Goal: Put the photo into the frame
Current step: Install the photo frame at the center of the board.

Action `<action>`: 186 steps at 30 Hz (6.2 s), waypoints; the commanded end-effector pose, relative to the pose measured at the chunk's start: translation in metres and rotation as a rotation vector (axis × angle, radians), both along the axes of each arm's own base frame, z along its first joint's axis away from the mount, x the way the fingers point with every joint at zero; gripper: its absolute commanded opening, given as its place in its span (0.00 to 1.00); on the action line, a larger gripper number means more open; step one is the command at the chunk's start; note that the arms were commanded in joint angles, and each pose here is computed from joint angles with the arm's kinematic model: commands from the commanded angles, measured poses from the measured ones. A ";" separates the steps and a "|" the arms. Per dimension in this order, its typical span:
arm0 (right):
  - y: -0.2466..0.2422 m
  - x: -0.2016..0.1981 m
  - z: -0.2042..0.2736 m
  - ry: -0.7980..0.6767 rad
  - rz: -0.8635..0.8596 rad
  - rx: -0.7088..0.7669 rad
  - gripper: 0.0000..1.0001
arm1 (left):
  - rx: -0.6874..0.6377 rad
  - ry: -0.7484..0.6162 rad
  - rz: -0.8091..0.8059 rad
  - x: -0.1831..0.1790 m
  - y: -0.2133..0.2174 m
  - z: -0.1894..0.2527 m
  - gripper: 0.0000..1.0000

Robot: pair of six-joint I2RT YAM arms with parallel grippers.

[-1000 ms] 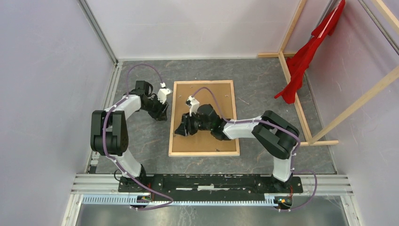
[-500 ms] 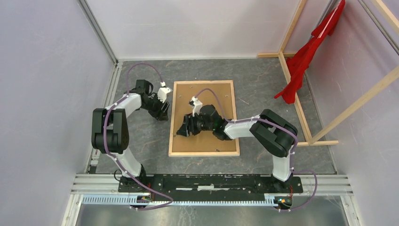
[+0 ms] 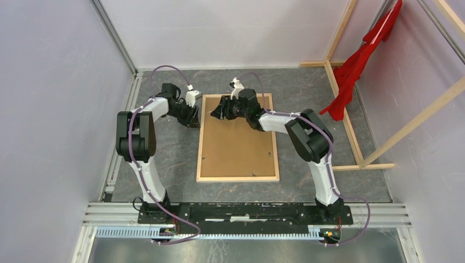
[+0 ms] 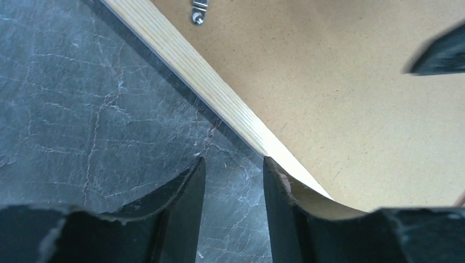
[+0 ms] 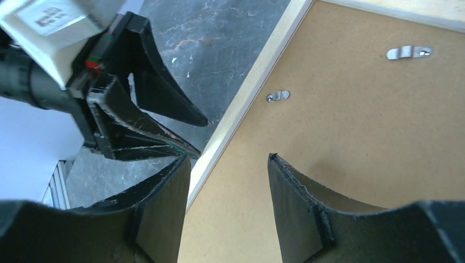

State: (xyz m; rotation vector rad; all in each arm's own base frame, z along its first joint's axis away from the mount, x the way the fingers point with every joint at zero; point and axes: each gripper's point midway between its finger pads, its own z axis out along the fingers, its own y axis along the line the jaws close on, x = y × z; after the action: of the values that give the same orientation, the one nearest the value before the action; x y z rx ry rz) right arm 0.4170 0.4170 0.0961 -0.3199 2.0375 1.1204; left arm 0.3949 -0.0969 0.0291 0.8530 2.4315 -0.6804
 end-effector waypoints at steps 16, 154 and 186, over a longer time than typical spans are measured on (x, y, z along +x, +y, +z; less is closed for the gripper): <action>0.039 0.035 -0.045 0.073 0.024 0.013 0.57 | -0.107 0.067 -0.041 -0.006 -0.018 -0.010 0.40; 0.053 0.018 -0.063 0.024 0.548 0.093 0.47 | -0.161 0.174 -0.044 0.004 -0.030 -0.017 0.21; 0.020 0.050 0.032 -0.170 0.315 0.089 0.50 | -0.144 0.162 -0.046 0.000 -0.028 -0.013 0.19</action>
State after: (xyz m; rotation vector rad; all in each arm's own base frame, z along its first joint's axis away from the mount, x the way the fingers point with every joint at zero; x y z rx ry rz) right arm 0.4453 0.4534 0.0456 -0.8140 1.9569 1.4568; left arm 0.4003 -0.1301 0.0290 0.7808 2.4391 -1.0365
